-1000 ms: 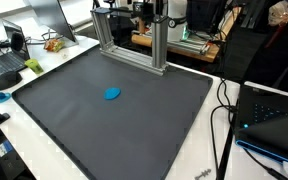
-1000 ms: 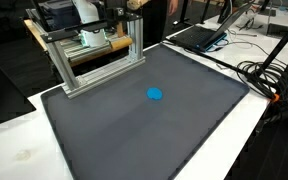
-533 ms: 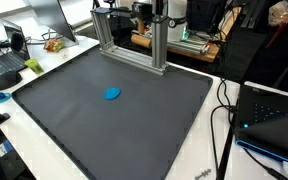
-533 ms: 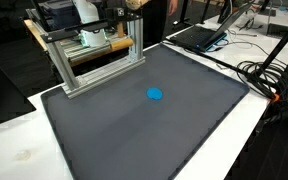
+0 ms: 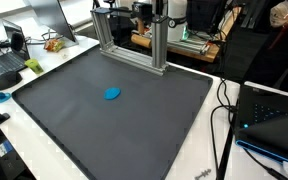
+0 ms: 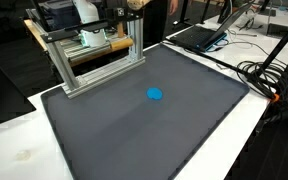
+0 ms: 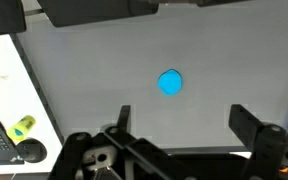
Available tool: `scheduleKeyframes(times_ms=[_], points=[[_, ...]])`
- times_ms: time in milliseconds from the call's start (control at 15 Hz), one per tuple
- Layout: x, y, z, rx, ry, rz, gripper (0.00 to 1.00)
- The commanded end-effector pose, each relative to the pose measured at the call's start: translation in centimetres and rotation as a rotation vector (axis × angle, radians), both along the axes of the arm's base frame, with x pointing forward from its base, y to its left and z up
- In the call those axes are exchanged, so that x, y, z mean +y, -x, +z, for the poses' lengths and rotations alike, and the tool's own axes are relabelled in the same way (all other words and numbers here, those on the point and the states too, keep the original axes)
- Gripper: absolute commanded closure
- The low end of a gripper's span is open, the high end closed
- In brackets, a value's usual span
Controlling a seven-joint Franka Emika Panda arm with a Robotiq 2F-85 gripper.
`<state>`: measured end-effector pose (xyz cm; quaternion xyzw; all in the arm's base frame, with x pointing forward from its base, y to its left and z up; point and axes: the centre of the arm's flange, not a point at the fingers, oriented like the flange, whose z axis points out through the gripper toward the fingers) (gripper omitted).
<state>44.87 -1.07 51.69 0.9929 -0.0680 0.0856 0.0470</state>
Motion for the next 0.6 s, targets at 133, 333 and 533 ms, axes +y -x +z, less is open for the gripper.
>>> scheduleKeyframes(times_ms=[133,333,533], points=[[3.2,-7.9,0.4,0.063,-0.003,0.063,0.0],[5.3,-11.0,-0.3,0.114,-0.01,0.1,0.0],[5.5,-9.5,-1.6,0.104,-0.005,0.103,0.0]])
